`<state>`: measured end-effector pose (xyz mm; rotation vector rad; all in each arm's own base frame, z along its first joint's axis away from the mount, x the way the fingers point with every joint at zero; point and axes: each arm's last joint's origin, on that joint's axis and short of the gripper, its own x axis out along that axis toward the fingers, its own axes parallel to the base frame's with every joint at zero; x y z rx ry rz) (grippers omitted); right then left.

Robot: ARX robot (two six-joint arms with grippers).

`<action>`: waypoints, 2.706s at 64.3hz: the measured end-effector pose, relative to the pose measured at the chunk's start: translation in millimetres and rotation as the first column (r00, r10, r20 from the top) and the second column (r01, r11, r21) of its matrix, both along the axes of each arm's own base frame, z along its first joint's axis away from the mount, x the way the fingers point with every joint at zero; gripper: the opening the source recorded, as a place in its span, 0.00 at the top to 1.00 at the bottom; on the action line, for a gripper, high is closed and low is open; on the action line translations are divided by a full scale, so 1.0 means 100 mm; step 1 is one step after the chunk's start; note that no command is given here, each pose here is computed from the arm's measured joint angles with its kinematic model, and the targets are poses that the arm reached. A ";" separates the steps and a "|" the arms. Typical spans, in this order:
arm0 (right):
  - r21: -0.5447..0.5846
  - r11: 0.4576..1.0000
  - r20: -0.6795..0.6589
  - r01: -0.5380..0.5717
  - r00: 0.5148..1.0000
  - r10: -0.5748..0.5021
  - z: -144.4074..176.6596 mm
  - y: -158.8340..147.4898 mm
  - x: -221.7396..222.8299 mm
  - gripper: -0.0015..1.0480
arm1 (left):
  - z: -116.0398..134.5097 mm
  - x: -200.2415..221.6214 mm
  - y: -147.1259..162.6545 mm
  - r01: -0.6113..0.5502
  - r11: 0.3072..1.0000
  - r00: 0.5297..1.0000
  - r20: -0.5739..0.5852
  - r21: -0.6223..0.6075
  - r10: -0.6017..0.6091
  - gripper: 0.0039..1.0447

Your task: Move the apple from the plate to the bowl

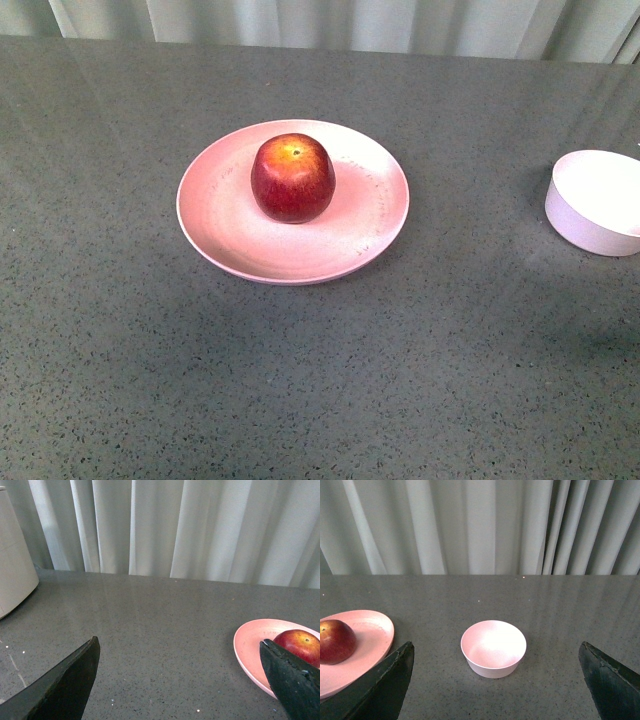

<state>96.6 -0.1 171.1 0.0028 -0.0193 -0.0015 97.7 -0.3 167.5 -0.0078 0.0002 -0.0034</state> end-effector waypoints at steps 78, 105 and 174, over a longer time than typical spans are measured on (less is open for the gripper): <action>0.012 0.987 -0.384 0.158 0.912 -0.141 0.19 -0.61 0.62 0.09 | 0.00 0.00 0.00 0.000 1.000 1.000 0.000 0.000 0.000 0.08; 0.053 0.996 -0.526 0.078 0.849 -0.039 -0.38 -1.01 1.75 0.09 | 0.00 0.00 0.00 0.000 1.000 1.000 0.000 0.000 0.000 0.08; 0.230 0.967 -0.658 0.105 0.749 0.075 -0.85 -0.87 2.52 0.75 | 0.00 0.00 0.00 0.000 1.000 1.000 0.000 0.000 0.000 0.08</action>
